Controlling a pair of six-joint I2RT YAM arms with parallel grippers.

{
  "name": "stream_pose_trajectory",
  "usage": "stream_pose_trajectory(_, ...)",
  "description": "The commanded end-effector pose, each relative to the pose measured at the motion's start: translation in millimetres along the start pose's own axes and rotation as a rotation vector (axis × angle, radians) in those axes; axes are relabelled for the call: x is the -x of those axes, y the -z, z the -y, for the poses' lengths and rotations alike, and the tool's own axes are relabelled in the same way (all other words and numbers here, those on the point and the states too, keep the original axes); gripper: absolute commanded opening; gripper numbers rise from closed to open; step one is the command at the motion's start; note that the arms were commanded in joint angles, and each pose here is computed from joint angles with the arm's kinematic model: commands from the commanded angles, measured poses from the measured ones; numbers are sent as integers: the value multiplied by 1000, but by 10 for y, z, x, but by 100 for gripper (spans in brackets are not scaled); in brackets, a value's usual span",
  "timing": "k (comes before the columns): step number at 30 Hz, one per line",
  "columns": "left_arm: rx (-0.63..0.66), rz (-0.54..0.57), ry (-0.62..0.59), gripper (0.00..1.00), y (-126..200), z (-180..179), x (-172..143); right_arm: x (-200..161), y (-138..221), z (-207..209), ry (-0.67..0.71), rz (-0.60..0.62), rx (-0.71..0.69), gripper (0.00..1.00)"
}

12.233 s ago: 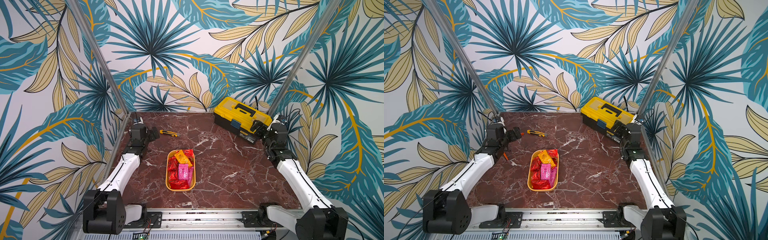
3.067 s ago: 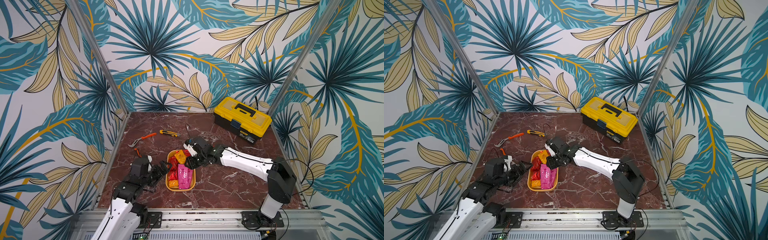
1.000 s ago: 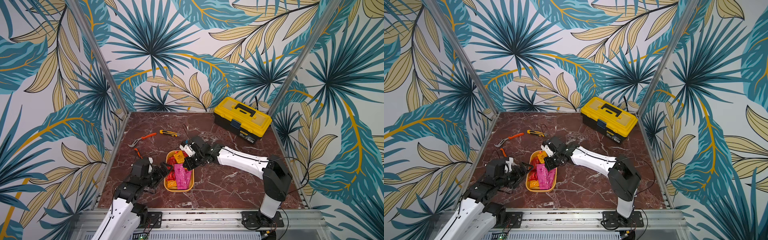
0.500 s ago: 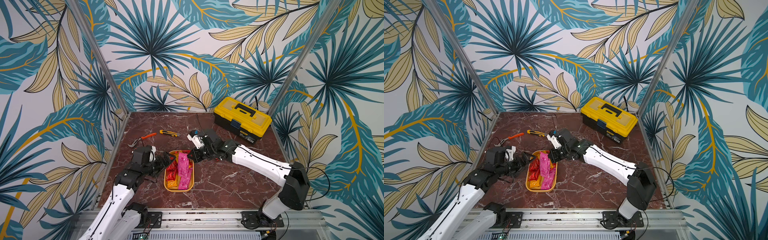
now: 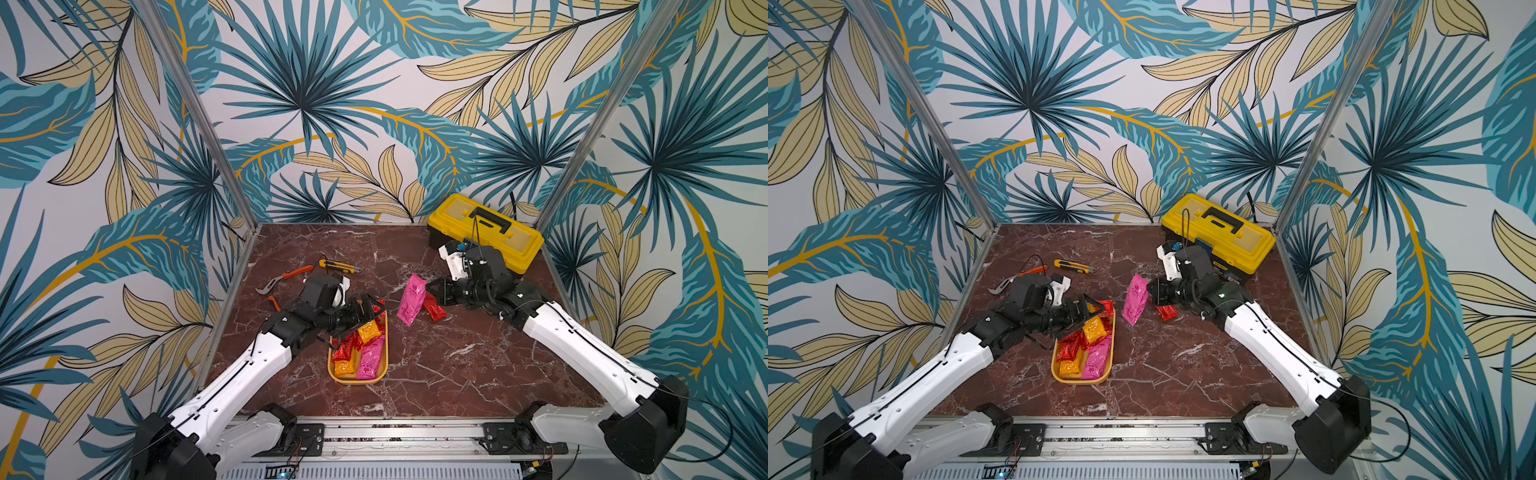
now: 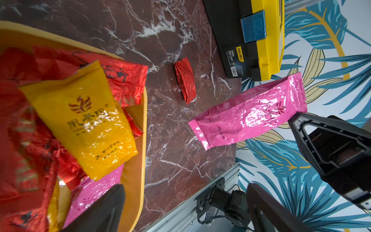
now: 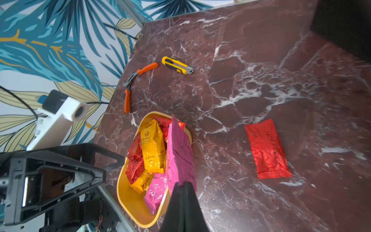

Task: Take the tea bags out of the storage box
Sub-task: Place the tea bag at the center of the board.

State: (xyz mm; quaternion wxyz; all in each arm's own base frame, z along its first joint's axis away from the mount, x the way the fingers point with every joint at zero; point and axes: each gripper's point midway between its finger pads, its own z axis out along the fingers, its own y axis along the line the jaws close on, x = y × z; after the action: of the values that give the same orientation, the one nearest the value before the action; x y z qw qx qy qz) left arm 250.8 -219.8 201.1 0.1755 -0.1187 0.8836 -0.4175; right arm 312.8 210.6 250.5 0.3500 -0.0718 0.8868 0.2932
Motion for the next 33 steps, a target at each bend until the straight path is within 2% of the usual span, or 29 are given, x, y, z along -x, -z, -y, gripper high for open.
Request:
stream_pose_trajectory(1, -71, 48, -46, 100, 41, 339, 145, -174, 26, 382, -59, -24, -104, 0)
stream_pose_trajectory(9, -57, 25, -33, 100, -45, 246, 67, -564, -76, 1158, -264, -55, -249, 0)
stream_pose_trajectory(18, -47, 18, -13, 100, -79, 135, 9, -1019, -219, 1639, -488, -96, -244, 0)
stream_pose_trajectory(31, -35, 12, 2, 100, -84, 7, -64, -1363, -361, 2069, -592, -170, -346, 0)
stream_pose_trajectory(33, -34, 14, 4, 100, -77, -2, -68, -1395, -357, 2108, -597, -183, -370, 18)
